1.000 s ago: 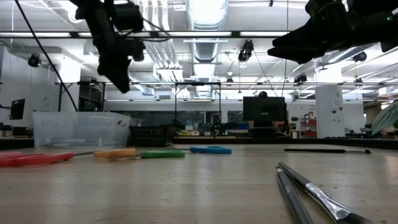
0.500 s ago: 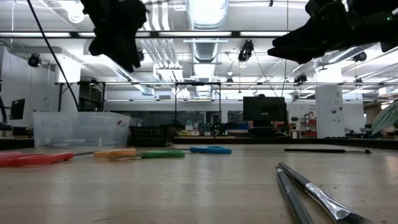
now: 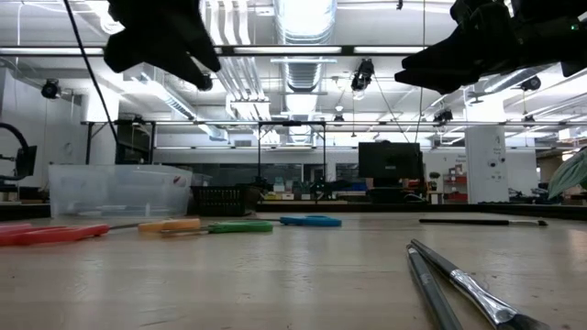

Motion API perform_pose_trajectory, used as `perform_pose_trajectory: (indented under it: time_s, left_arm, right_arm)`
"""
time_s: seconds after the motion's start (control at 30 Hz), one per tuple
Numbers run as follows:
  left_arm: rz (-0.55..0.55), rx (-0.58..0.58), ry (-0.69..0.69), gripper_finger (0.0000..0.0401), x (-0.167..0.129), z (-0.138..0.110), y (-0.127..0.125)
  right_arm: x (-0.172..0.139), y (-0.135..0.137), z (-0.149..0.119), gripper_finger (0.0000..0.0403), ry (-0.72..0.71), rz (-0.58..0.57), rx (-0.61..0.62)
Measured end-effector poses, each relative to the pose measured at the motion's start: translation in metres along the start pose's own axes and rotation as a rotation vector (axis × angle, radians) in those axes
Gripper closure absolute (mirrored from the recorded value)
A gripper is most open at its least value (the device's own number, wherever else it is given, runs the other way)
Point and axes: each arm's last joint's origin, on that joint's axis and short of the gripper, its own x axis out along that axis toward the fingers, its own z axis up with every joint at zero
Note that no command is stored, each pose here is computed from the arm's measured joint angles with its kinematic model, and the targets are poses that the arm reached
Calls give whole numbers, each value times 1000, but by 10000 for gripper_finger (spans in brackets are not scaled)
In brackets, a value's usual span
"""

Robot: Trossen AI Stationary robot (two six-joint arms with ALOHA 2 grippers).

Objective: Pick & Place Paint Supplies
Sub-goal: Put the black paint brush into the transparent bin

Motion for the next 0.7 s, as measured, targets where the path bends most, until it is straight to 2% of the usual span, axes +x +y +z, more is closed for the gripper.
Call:
perform_pose_trajectory:
  time_s: [0.27, 0.4, 0.7]
  left_arm:
    - [-144, -34, 28, 247, 35, -29, -38]
    - [-134, -40, 44, 247, 53, -40, -54]
    - [-112, -29, 50, 247, 80, -44, -92]
  right_arm:
    - [0, 0, 0, 72, 0, 0, 0]
    - [0, 0, 0, 72, 0, 0, 0]
    - [0, 0, 0, 72, 0, 0, 0]
